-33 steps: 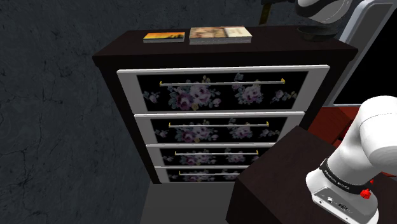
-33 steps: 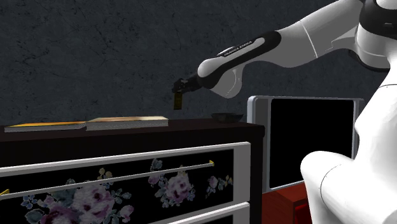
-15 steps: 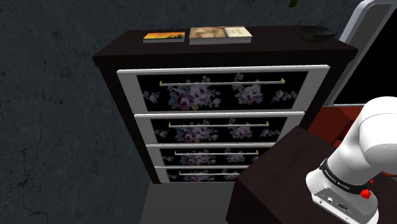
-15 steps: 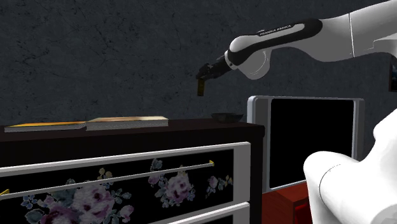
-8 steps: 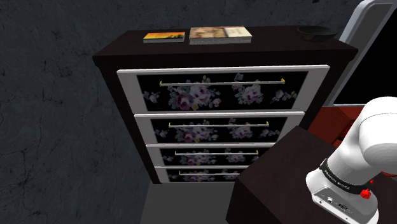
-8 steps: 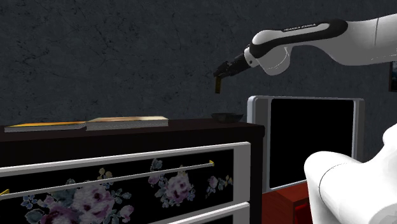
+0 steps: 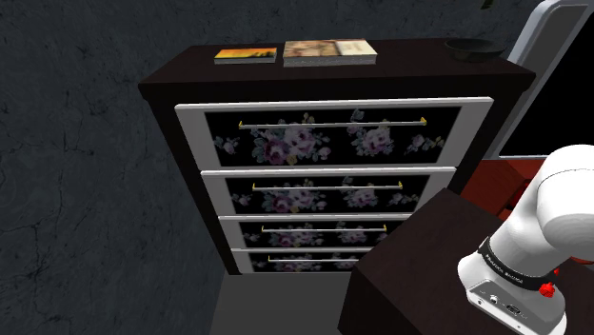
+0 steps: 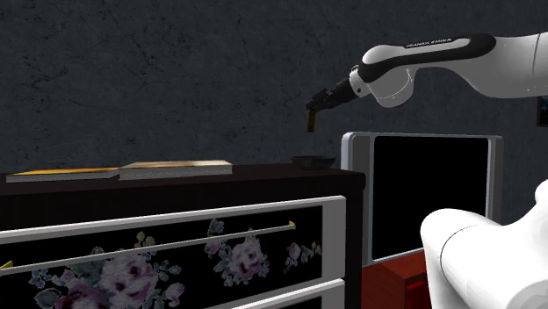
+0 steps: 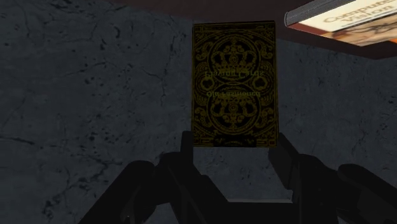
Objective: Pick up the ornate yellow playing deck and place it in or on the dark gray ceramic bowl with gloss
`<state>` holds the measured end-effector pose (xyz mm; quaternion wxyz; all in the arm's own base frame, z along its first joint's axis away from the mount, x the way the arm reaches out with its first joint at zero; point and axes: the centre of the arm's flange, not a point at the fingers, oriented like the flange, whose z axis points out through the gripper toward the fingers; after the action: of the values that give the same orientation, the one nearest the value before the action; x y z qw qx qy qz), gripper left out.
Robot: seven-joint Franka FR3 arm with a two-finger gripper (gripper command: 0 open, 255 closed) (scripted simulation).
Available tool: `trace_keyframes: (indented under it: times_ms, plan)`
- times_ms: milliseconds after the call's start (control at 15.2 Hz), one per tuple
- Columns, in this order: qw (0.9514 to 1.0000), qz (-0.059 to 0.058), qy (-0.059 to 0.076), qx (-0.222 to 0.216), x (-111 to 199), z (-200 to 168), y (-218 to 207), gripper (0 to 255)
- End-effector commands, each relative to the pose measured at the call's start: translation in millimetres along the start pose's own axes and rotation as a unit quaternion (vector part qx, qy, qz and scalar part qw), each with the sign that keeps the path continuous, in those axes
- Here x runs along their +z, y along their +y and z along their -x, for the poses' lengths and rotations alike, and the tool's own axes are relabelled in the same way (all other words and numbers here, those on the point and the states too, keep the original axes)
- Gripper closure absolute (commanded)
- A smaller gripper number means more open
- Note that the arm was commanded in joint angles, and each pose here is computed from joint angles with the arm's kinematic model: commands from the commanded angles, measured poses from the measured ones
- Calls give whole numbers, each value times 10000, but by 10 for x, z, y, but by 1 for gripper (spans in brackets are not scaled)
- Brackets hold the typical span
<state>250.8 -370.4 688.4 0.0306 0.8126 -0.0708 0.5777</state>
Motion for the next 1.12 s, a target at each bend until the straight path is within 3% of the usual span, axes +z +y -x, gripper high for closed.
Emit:
trace_keyframes:
  times_ms: [0,1056]
  plan:
    - [10000,-1,1,-1,27,106,6,255]
    - [10000,-1,1,-1,305,900,33,255]
